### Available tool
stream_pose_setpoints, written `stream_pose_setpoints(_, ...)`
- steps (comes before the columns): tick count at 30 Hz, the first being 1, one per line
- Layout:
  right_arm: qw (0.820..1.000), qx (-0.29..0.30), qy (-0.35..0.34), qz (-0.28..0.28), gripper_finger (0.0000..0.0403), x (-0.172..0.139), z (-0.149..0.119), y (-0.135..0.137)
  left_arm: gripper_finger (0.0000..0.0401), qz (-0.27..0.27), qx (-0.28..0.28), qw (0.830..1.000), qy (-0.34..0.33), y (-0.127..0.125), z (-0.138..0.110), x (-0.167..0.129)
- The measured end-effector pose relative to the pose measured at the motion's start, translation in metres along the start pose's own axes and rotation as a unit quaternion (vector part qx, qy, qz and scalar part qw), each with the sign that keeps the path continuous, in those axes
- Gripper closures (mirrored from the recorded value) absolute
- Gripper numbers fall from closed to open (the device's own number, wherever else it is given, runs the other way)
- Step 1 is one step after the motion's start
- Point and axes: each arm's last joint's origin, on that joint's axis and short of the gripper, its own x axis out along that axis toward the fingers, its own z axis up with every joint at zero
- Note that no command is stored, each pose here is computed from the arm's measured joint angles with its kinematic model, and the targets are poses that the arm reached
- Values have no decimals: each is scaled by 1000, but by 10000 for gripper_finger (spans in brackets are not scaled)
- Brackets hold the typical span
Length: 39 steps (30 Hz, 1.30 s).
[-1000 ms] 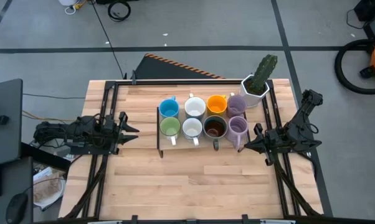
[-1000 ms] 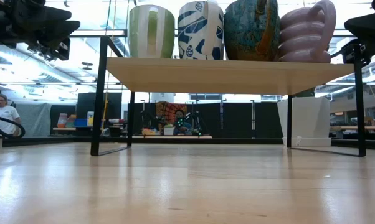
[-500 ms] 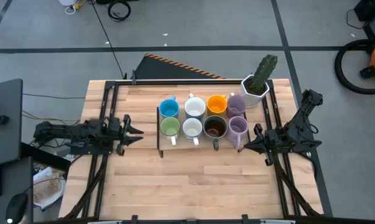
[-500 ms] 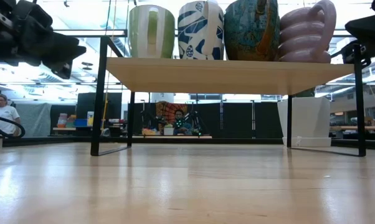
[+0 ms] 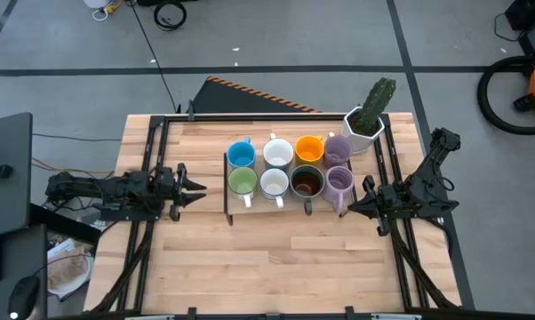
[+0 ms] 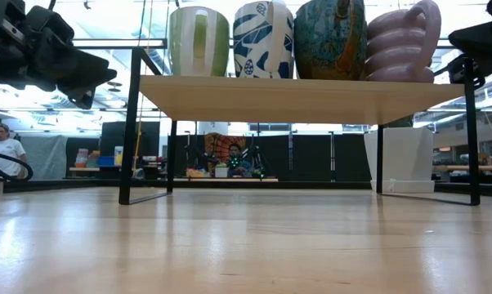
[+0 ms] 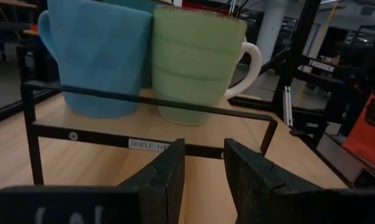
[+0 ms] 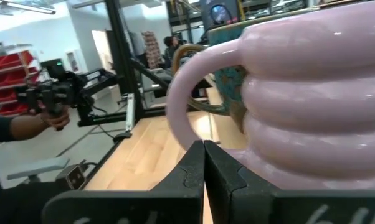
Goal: Place coffee mugs
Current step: Return to Home Position
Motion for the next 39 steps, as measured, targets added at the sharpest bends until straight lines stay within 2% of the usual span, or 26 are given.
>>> stream_pose_setpoints(5,1000,-1,-3,-21,394,0,0,-1,285,2,-6,1000,8,0,-2,1)
stream_pose_setpoints(13,1000,0,-9,-26,394,0,2,-1,285,2,-5,1000,9,0,-2,1)
stream_pose_setpoints(22,998,-28,-15,-55,394,0,3,-3,285,1,-5,1000,5,0,-1,1)
stream_pose_setpoints(39,998,-25,-14,-52,394,0,3,-3,284,1,-5,1000,2,0,-1,1)
